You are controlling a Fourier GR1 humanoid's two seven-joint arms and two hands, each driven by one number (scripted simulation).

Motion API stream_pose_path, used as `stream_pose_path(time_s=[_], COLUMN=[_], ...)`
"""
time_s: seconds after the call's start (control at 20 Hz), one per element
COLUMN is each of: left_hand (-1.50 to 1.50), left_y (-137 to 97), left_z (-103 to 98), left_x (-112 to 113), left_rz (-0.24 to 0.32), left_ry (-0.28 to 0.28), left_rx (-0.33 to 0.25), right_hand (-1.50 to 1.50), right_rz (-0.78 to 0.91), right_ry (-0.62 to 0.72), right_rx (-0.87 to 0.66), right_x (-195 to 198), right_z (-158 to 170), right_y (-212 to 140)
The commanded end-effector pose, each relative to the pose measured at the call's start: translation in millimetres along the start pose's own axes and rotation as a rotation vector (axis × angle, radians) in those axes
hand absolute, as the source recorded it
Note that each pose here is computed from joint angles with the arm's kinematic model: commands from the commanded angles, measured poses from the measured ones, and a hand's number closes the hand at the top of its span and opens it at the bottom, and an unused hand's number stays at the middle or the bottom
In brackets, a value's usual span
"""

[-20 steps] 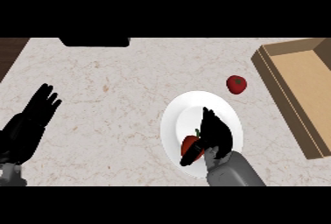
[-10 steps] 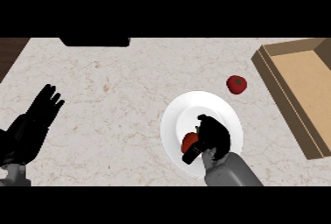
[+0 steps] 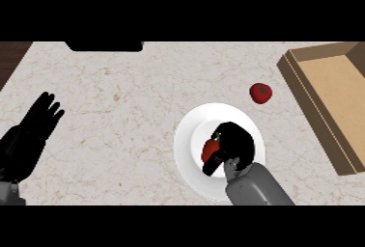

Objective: Pick the bell pepper from the plate and place it in the cardboard box

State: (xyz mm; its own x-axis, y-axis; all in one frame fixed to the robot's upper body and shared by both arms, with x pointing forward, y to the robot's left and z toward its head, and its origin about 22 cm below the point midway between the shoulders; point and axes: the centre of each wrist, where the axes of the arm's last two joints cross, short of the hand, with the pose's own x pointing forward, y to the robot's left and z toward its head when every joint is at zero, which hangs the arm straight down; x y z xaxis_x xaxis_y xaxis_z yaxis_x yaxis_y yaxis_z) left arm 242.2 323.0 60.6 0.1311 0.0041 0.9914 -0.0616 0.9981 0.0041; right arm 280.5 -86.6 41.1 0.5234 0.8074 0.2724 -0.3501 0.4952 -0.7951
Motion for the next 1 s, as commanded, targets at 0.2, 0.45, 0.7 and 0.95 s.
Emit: stream_pose_path(time_s=[0.2,0.45,0.7,0.95], left_hand=[0.00,0.00,0.00,0.00], left_y=[-1,-5,2,7], left_z=[-12,-3,-6,-1], left_x=[-8,-4,-4,-16], left_rz=[-0.007,-0.001,-0.004,0.003], left_ry=[-0.005,-0.003,-0.009,0.000], left_rx=[-0.007,-0.042,0.001,-0.001], right_hand=[1.50,1.50,1.50,1.50], right_rz=[0.056,0.140,0.189,0.185], right_ry=[0.015,-0.055,-0.105,-0.198], right_rx=[-0.062,-0.127,-0.275,-0.412], right_x=[-3,-11,-3,39], right_z=[-53,-106,-111,-71], right_y=[-73,-124,-142,-171])
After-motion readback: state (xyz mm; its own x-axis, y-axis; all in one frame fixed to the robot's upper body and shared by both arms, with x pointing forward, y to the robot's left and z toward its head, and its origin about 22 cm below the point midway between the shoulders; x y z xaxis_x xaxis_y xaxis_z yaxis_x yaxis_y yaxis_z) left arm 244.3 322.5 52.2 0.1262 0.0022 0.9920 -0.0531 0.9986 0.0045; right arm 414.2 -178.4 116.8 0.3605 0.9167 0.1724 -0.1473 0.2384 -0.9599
